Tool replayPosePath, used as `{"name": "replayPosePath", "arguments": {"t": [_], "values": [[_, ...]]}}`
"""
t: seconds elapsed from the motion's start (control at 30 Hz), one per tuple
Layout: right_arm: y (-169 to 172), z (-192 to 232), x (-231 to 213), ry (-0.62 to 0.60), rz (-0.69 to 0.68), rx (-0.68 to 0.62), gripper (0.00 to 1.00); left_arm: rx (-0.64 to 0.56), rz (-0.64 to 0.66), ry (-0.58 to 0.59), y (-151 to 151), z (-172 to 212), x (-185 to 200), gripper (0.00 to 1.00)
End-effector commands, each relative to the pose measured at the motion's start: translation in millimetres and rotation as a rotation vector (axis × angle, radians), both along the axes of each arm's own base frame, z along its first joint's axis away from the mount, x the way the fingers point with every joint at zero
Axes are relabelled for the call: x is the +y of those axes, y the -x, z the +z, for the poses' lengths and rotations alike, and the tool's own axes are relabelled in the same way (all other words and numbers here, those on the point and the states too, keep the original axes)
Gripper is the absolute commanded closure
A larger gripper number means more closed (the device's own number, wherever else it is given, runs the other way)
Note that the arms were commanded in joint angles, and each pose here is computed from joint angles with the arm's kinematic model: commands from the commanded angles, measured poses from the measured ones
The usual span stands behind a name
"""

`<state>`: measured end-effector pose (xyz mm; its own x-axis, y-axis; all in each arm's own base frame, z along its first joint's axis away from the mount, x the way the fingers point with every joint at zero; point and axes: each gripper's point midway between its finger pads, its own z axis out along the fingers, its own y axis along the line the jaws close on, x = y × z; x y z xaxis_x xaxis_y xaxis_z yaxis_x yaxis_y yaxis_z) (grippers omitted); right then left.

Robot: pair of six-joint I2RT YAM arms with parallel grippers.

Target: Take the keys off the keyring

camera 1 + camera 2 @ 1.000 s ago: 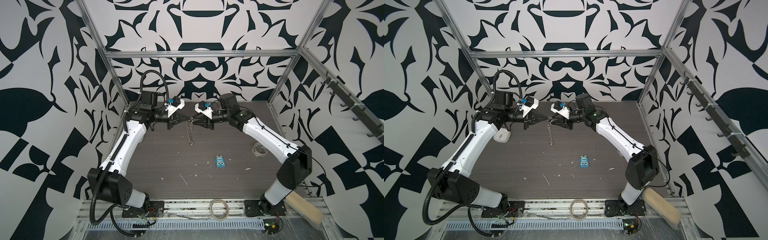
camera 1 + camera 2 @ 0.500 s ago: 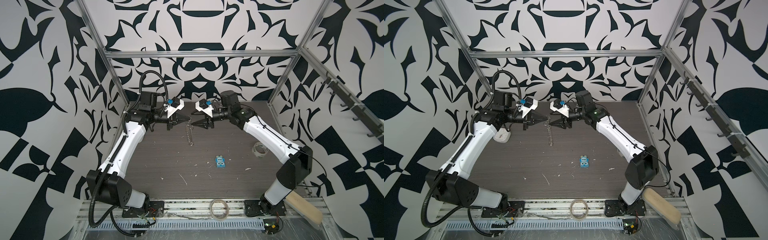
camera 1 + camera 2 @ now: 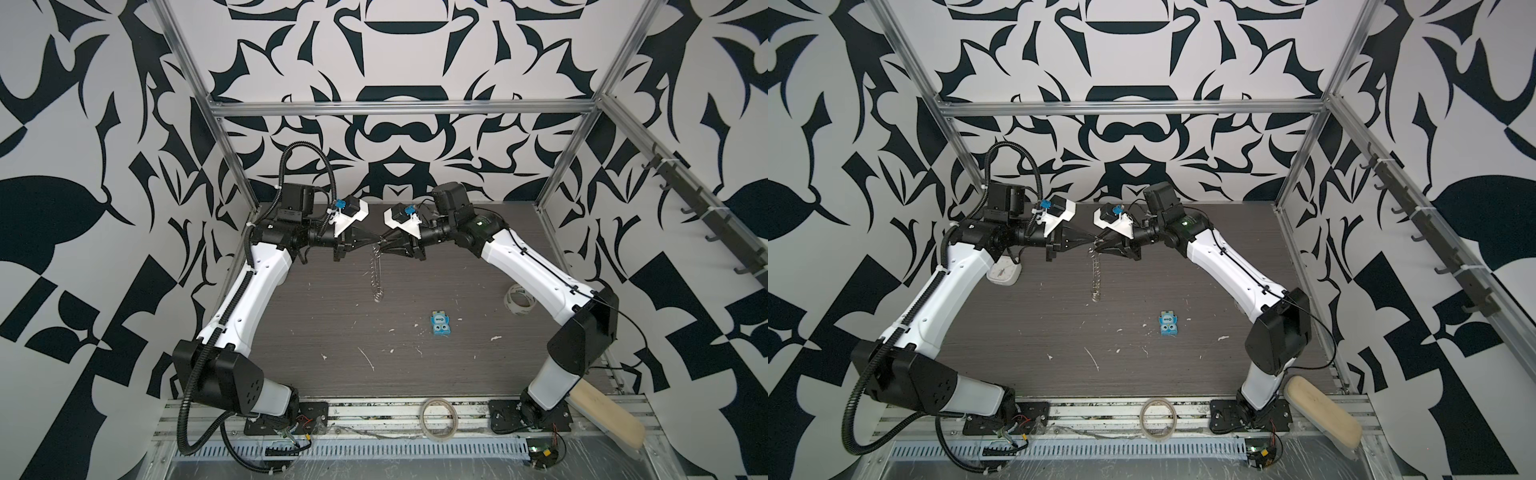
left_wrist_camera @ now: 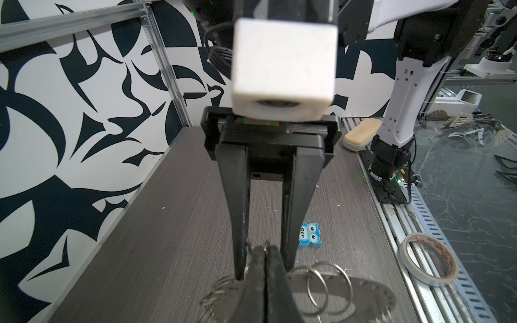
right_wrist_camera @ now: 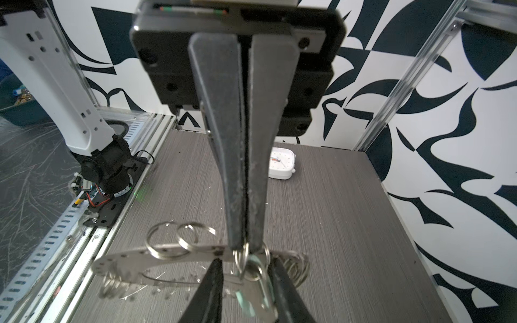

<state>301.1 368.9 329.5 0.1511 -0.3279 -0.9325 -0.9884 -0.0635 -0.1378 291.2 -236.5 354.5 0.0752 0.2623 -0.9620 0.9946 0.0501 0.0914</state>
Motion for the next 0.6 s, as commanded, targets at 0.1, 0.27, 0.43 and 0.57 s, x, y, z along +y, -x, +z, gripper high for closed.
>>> {"name": "replayPosePath", "arguments": {"t": [0.1, 0.27, 0.43, 0.57], "values": [[2, 21, -1, -0.014, -0.017, -0.033, 0.86, -0.031, -0.022, 0.025, 12, 12, 2, 1.0], [1, 21, -5, 0.008, -0.043, -0.046, 1.0, -0.034, -0.019, 0.022, 11, 10, 2, 1.0], [-4, 13, -15, 0.09, -0.1, -0.065, 1.0, -0.046, 0.013, 0.031, 6, 8, 5, 1.0], [-4, 7, -22, 0.127, -0.133, -0.068, 1.0, -0.08, 0.036, 0.113, 2, 16, 10, 1.0]]}}
